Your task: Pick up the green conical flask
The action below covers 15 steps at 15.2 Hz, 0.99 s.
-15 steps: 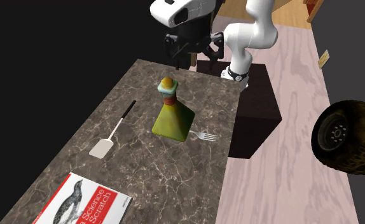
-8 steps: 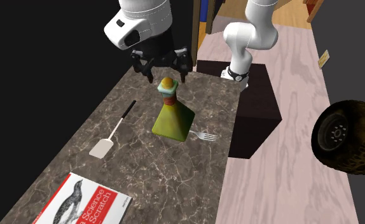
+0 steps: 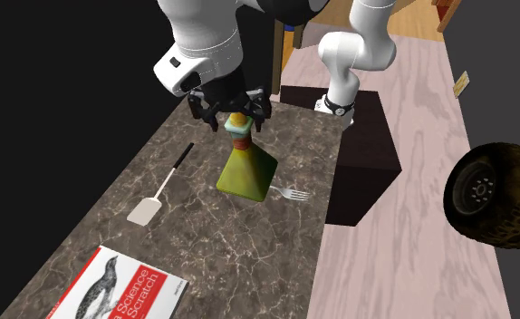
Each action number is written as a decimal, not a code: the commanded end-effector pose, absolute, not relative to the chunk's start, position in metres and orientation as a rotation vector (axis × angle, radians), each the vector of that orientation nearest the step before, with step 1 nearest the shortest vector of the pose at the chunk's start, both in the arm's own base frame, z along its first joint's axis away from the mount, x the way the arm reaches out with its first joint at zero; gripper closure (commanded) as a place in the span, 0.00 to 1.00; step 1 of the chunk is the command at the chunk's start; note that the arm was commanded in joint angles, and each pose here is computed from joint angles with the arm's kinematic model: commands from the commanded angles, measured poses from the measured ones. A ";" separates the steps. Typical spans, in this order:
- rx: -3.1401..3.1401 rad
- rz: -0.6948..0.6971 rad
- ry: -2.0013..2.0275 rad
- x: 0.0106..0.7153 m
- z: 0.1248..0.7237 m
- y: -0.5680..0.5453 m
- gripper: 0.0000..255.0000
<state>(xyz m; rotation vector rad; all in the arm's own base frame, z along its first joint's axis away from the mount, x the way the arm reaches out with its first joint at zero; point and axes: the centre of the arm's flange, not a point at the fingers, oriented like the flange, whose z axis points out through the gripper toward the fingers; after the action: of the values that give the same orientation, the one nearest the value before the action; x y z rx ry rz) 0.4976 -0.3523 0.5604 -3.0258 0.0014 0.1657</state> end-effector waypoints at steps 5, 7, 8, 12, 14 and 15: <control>-3.026 0.165 0.001 0.498 0.557 -0.353 1.00; -3.026 0.165 0.002 0.498 0.557 -0.353 1.00; -3.026 0.165 0.002 0.498 0.557 -0.353 1.00; -3.026 0.165 0.001 0.498 0.569 -0.352 1.00; -3.026 0.165 0.001 0.498 0.580 -0.352 1.00; -3.026 0.165 0.001 0.498 0.585 -0.352 1.00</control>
<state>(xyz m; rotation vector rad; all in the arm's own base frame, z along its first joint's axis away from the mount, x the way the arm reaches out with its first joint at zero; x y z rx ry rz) 0.4985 -0.3534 0.5783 -3.0253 0.0016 0.1671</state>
